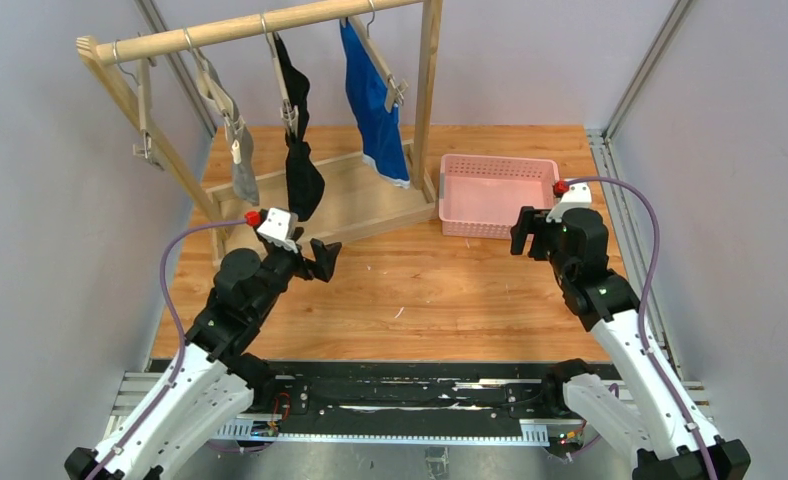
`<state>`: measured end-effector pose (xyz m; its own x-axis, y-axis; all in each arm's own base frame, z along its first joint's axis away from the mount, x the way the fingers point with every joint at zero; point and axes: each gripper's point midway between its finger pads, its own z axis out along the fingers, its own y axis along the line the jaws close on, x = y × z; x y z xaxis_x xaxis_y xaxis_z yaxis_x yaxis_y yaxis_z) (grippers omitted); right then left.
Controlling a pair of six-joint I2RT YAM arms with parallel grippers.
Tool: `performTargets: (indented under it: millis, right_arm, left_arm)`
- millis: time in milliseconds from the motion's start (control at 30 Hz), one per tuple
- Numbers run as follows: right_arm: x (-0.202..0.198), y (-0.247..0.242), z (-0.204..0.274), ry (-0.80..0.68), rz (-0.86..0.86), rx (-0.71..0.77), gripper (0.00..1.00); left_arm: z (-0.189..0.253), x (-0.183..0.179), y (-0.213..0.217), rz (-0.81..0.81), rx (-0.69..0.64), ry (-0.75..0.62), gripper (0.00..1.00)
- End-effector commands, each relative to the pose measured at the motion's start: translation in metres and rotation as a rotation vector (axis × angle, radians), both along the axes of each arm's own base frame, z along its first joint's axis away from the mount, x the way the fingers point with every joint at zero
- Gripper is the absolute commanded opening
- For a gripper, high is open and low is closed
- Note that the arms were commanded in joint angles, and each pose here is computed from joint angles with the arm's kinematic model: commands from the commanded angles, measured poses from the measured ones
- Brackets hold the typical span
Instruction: Remove the underwear clipped to the hanger
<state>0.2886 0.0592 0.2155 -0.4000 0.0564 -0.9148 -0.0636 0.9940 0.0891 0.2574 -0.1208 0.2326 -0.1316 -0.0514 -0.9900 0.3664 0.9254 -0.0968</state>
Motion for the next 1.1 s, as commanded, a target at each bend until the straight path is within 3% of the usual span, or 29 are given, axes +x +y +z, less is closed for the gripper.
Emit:
performTargets:
  millis: [0, 167, 500, 733, 833, 1067]
  right_arm:
    - [-0.003, 0.005, 0.005, -0.033, 0.022, 0.014, 0.78]
    - [-0.003, 0.006, 0.008, -0.041, 0.028, 0.013, 0.78]
    - [-0.002, 0.008, 0.014, -0.049, 0.026, 0.026, 0.78]
    - [-0.001, 0.008, 0.017, -0.046, 0.030, 0.014, 0.78]
    - [0.000, 0.011, 0.016, -0.040, 0.040, 0.017, 0.78]
    - [0.000, 0.014, 0.012, -0.022, 0.052, 0.020, 0.78]
  left_arm:
    - [0.031, -0.020, -0.030, -0.156, -0.006, 0.016, 0.98]
    - [0.099, -0.028, -0.046, -0.246, -0.009, -0.043, 0.98]
    - [0.228, -0.031, -0.044, -0.255, -0.037, -0.203, 0.98]
    - [0.316, -0.024, -0.003, -0.049, -0.009, -0.226, 0.98]
    - [0.339, -0.023, 0.002, -0.032, 0.046, -0.236, 0.98]
    - [0.335, 0.002, 0.051, 0.271, 0.173, -0.179, 0.98]
